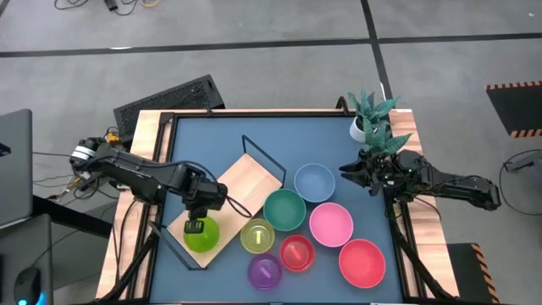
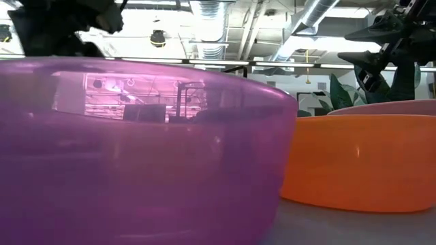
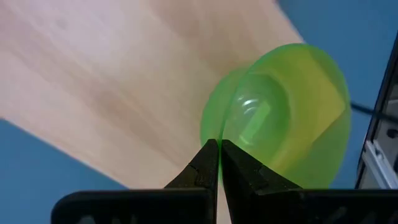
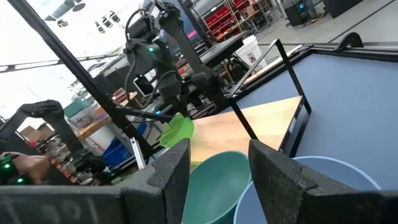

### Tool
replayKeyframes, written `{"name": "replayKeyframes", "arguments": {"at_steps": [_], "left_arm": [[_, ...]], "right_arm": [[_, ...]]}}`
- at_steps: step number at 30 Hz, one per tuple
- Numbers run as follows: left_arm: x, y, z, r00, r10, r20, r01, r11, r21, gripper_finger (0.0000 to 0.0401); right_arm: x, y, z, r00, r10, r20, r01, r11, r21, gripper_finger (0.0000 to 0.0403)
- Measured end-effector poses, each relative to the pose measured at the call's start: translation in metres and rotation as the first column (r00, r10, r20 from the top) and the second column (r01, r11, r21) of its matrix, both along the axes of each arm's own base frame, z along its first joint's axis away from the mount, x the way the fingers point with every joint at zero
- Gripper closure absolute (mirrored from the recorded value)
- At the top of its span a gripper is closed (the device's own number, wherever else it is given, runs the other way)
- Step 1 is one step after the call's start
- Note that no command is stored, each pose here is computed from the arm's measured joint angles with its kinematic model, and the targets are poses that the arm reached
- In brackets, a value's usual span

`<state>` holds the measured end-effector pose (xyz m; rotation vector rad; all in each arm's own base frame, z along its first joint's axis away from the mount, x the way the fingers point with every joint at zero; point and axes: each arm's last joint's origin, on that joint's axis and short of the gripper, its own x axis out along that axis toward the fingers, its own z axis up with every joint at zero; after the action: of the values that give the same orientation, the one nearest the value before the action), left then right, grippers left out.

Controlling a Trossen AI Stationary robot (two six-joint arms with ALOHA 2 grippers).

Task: Place and stack bowls onto a shelf
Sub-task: Put the small green bowl on the shelf, then stack the yellow bowl on top of the small green bowl on the shelf

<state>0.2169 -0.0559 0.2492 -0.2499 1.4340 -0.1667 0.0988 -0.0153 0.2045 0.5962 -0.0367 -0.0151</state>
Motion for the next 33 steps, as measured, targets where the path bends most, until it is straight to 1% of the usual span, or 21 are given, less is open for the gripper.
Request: {"name": "replayKeyframes", "arguments": {"at_steps": [5, 8, 12, 15, 19, 22, 25, 27, 29, 31, 33], "left_arm": [[-0.008, 0.002, -0.008, 1.0, 0.0, 0.016, 0.0, 1.0, 0.007, 0.0401], [-0.007, 0.003, -0.008, 0.999, -0.013, 0.031, 0.012, 0.999, 0.041, 0.0399], [-0.007, 0.004, -0.008, 0.999, -0.012, 0.037, 0.01, 0.998, 0.068, 0.0383], [-0.007, 0.003, -0.008, 0.999, -0.015, 0.034, 0.013, 0.998, 0.055, 0.0356], [-0.007, 0.003, -0.008, 1.0, -0.001, 0.029, -0.001, 0.999, 0.049, 0.0307], [-0.004, 0.005, -0.003, 0.997, 0.063, 0.038, -0.064, 0.997, 0.034, 0.0269], [0.003, 0.008, 0.013, 0.986, 0.138, 0.094, -0.142, 0.99, 0.028, 0.0239], [0.009, 0.011, 0.028, 0.967, 0.203, 0.155, -0.212, 0.976, 0.041, 0.0227], [0.017, 0.013, 0.044, 0.932, 0.253, 0.258, -0.272, 0.961, 0.041, 0.0223], [0.025, 0.015, 0.057, 0.88, 0.299, 0.368, -0.339, 0.939, 0.048, 0.0222], [0.032, 0.016, 0.068, 0.816, 0.347, 0.463, -0.413, 0.91, 0.046, 0.0222]], "right_arm": [[0.0, 0.0, 0.0, 1.0, 0.0, 0.0, 0.0, 1.0, 0.0, 0.0214], [0.0, 0.0, 0.0, 1.0, 0.0, 0.0, 0.0, 1.0, 0.001, 0.0214], [0.0, 0.0, 0.0, 1.0, 0.0, 0.0, 0.0, 1.0, 0.001, 0.0214], [0.0, 0.0, 0.0, 1.0, 0.0, 0.0, 0.0, 1.0, 0.0, 0.0214], [0.0, 0.0, 0.0, 1.0, 0.0, 0.0, 0.0, 1.0, -0.001, 0.0214], [0.0, 0.0, 0.0, 1.0, 0.0, 0.0, 0.0, 1.0, -0.005, 0.0214], [0.0, 0.0, 0.0, 1.0, 0.0, -0.001, 0.0, 1.0, -0.007, 0.0214], [0.0, 0.0, 0.0, 1.0, 0.0, 0.0, 0.0, 1.0, -0.008, 0.0214], [0.0, 0.0, 0.0, 1.0, 0.0, -0.001, 0.0, 1.0, -0.008, 0.0214], [0.0, 0.0, 0.0, 1.0, 0.0, -0.001, 0.0, 1.0, -0.009, 0.0214], [0.0, 0.0, 0.0, 1.0, 0.0, -0.004, 0.0, 1.0, -0.011, 0.0214]]}}
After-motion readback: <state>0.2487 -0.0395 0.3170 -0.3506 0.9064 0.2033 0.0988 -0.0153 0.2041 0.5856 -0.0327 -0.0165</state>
